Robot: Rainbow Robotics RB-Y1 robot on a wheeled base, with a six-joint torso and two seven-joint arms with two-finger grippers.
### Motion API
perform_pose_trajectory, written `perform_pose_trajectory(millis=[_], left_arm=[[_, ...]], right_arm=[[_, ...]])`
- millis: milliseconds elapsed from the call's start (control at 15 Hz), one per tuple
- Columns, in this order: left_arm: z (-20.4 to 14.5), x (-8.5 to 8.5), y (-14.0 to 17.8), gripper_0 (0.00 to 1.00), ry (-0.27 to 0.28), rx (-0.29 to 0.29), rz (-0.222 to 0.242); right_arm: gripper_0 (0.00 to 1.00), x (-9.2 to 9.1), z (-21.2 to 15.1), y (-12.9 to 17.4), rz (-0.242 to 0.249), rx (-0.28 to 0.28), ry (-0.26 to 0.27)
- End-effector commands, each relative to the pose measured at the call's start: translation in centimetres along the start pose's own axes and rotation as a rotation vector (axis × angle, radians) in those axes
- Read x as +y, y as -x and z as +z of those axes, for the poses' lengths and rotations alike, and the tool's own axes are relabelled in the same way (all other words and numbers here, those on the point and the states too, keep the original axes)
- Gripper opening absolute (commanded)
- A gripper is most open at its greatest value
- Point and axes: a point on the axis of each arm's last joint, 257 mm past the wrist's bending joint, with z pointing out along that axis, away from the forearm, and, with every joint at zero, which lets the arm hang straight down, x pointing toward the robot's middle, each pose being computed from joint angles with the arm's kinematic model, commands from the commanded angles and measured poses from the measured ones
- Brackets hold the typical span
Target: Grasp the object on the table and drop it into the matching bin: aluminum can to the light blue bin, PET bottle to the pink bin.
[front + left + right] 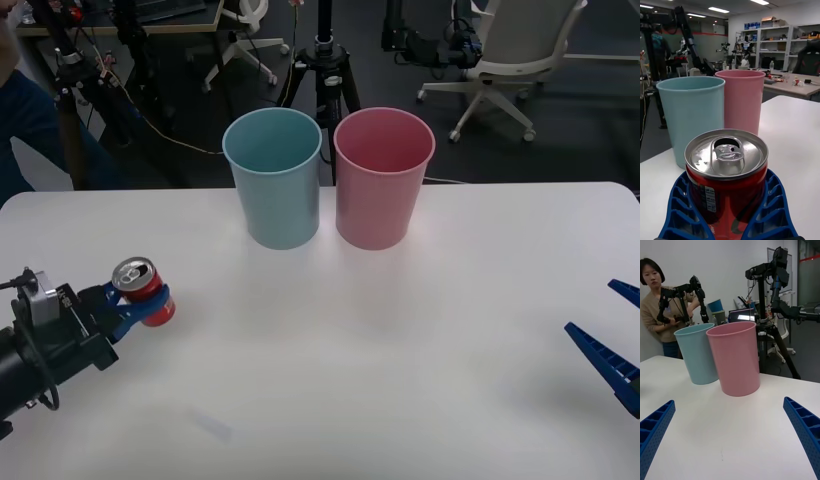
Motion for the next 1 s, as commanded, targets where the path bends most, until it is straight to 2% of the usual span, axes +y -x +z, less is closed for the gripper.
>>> perform_pose_trajectory(millis=[67,133,267,533,867,1000], left_arm=[[0.4,0.2,2.7,0.00,-0.021,-0.009,0.050],[0.4,0.3,3.3,0.00,-0.027,-0.008,0.059],[0.8,0.3,5.1,0.00,-0.037,-0.010,0.031],[1.8,1.7,10.3,0.00,-0.013,0.016,0.076],[4.4,3.0,17.4,0.00,-0.040,-0.021,0.051],[5.7,3.9,19.5,0.00,-0.050,-0.044,0.016]], right_arm=[[1.00,0.0,0.0,0.0,0.000,0.000,0.000],[1.00,0.0,0.0,0.0,0.000,0.000,0.000],[1.00,0.0,0.0,0.0,0.000,0.000,0.000],[1.00,0.0,0.0,0.0,0.000,0.000,0.000],[1.00,0.0,0.0,0.0,0.000,0.000,0.000],[1.00,0.0,0.0,0.0,0.000,0.000,0.000]])
